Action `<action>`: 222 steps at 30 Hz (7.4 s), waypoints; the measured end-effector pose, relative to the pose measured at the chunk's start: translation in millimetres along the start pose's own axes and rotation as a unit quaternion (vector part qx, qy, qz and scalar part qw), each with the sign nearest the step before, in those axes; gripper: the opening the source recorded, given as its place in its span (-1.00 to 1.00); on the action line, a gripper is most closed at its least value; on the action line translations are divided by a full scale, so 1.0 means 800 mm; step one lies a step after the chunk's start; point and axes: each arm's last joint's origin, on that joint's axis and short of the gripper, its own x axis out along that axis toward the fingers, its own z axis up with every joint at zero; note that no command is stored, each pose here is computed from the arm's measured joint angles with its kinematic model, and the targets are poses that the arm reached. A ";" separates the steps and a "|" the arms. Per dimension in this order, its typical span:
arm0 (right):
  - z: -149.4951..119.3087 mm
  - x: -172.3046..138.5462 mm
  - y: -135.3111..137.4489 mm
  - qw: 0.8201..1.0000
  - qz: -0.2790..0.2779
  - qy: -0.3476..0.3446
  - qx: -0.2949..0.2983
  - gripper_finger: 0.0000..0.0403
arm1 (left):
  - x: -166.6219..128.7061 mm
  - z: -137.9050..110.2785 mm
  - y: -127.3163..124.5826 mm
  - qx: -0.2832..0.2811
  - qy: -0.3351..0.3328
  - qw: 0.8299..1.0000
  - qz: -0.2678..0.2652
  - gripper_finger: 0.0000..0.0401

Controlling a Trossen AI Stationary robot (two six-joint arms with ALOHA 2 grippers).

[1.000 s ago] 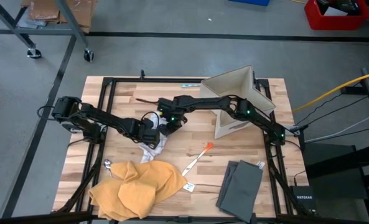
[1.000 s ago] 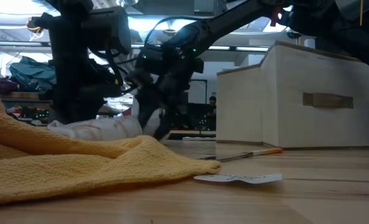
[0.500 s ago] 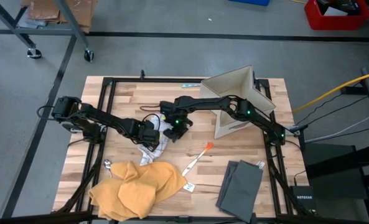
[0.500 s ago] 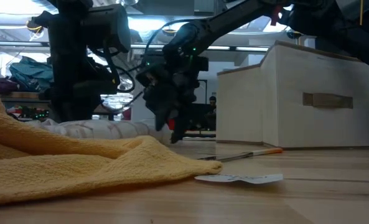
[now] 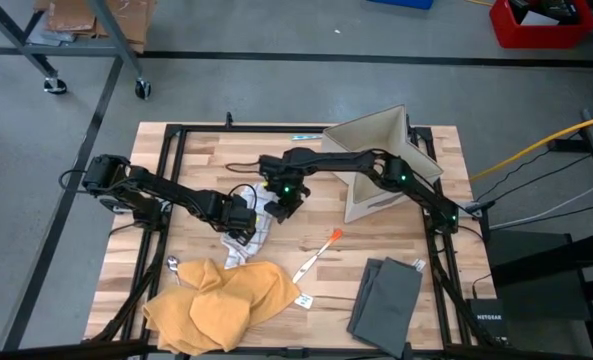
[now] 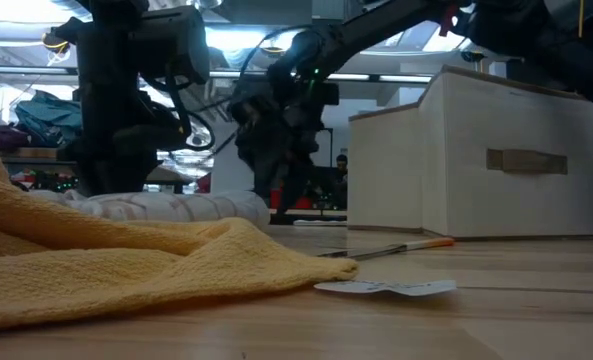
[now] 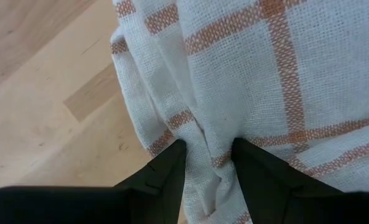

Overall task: Fold towel
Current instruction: Fold the white kitchen towel, then stack the white kitchen towel onto the grey kitchen towel

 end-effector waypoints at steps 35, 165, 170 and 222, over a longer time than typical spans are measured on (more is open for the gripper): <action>-0.295 -0.393 0.129 0.857 -0.028 -0.449 -0.250 -0.04 | 0.001 0.001 -0.003 0.073 -0.006 0.997 -0.013 -0.35; -0.168 0.103 0.022 0.863 0.037 -0.409 0.293 -0.04 | -0.005 0.010 -0.034 0.065 0.023 0.979 -0.190 -0.35; -0.174 0.107 0.013 0.874 -0.002 -0.381 0.302 -0.04 | -0.005 0.010 -0.034 0.063 0.023 0.980 -0.190 -0.35; -0.156 0.043 0.128 0.869 -0.166 -0.466 0.016 -0.93 | -0.083 0.005 0.007 0.072 -0.057 0.973 -0.212 -0.35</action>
